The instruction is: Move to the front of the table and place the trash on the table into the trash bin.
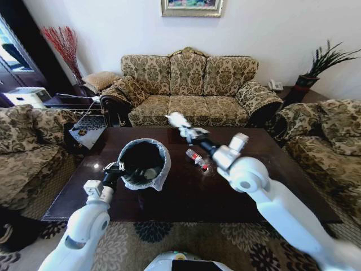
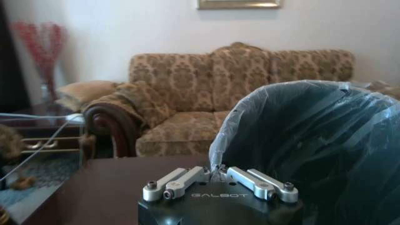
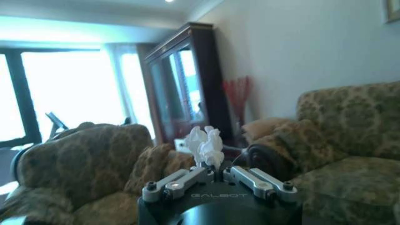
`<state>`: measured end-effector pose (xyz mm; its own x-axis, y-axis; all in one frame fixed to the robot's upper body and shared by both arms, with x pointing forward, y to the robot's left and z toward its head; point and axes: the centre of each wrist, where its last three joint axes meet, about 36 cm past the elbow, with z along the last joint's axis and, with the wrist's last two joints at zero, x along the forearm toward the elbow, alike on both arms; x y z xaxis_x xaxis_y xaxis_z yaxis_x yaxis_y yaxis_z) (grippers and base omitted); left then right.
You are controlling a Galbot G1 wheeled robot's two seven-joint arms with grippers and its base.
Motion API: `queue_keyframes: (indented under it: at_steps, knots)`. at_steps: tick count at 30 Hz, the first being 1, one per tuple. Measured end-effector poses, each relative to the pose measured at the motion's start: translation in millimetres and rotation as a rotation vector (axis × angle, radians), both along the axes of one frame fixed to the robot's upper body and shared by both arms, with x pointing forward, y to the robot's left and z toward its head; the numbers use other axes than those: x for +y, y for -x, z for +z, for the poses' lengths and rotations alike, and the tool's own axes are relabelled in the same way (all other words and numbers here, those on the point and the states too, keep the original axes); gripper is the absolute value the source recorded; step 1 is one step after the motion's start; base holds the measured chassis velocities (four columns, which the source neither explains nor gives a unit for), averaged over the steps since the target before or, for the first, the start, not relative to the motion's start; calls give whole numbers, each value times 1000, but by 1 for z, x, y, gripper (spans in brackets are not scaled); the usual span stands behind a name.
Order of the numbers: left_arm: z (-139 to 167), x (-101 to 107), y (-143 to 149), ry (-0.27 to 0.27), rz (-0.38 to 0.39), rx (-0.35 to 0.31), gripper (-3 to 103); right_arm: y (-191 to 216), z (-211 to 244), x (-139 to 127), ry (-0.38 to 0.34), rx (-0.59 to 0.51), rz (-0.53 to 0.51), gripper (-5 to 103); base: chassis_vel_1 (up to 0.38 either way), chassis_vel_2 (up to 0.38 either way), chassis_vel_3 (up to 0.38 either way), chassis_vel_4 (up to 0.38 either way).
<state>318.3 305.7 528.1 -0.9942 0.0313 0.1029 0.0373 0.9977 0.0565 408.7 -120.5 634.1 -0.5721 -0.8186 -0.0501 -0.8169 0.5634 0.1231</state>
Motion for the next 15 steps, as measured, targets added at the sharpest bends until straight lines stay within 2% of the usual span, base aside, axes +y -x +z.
queue_keyframes:
  at_steps: [1, 3, 4, 6, 8, 10, 11, 12, 15]
  knots:
    - [0, 0, 0, 0, 0, 0, 2, 0, 0, 0, 0, 0, 0, 0, 0, 0, 0, 0]
    - [17, 5, -9, -22, -30, 12, 2, -2, -3, 22, 41, -2, 54, 0, 0, 0, 0, 0]
    - [17, 5, -9, -22, -30, 12, 2, -2, -3, 22, 41, -2, 54, 0, 0, 0, 0, 0]
    - [33, 8, -17, -34, -53, 19, 2, -5, -11, 40, 111, -12, 82, 1, 0, 0, 0, 0]
    - [35, 9, -19, -33, -54, 21, 2, -7, -12, 43, 133, -18, 83, 1, 0, 0, 0, 0]
    - [40, 9, -22, -25, -56, 32, 2, -11, -16, 48, 176, -37, 77, 12, 0, 0, 0, 0]
    - [40, 9, -23, -21, -56, 36, 2, -12, -16, 48, 186, -47, 72, 17, 0, 0, 0, 0]
    - [40, 9, -23, -21, -56, 36, 2, -12, -16, 48, 186, -47, 72, 17, 0, 0, 0, 0]
    - [36, 11, -25, -9, -48, 43, 2, -18, -19, 48, 212, -82, 54, 33, 0, 0, 0, 0]
